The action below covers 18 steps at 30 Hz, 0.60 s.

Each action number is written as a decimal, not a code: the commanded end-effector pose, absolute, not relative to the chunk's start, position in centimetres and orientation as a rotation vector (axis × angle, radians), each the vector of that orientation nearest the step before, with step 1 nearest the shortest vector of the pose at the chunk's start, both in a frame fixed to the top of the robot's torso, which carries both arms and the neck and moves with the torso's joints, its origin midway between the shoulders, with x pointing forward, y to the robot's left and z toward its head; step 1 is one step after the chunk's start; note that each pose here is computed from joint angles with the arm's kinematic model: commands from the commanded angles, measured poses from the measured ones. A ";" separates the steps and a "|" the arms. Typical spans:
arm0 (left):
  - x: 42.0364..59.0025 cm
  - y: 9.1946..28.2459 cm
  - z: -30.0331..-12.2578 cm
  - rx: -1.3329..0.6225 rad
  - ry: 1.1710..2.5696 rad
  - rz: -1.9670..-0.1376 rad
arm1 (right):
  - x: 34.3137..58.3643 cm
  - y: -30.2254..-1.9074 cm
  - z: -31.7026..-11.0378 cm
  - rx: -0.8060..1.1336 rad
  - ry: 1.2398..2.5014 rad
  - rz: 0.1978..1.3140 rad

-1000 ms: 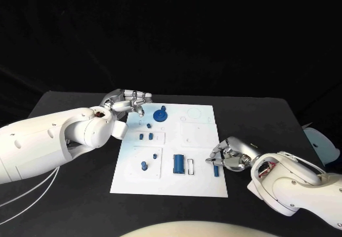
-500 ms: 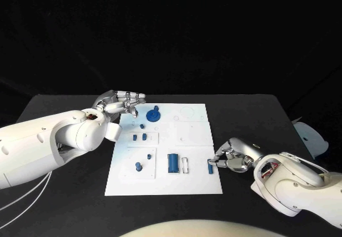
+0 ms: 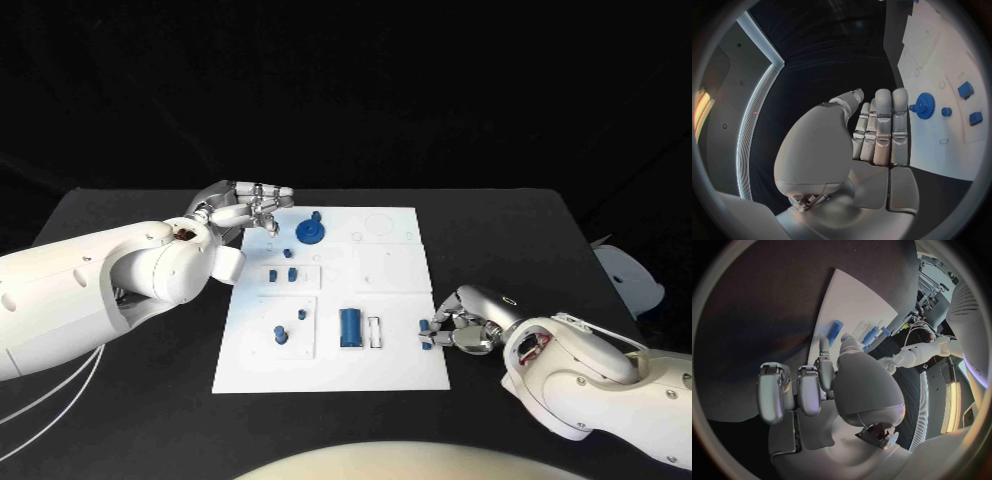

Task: Assemble the parts on the task board

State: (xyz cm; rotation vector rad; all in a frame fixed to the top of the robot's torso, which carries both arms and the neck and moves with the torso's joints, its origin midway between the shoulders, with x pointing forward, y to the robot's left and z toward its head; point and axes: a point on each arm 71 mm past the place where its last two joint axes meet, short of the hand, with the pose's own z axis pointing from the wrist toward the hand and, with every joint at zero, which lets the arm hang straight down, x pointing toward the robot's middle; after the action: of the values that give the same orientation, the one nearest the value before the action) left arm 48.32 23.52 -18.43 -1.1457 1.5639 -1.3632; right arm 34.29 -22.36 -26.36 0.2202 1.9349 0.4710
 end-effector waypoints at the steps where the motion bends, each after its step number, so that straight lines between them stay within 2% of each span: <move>1: 48.3 23.3 -18.3 -1.142 1.566 -1.384 | 34.3 -22.3 -26.7 0.179 1.956 0.423; 18: 48.2 23.4 -18.4 -1.143 1.572 -1.386 | 34.2 -20.9 -28.0 0.075 1.978 0.384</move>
State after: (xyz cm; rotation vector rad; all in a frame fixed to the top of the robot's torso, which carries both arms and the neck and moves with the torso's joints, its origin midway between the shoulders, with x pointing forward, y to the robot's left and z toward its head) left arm 48.29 23.63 -18.44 -1.1479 1.5646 -1.3619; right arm 34.54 -20.66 -26.95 0.1420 1.9253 0.4592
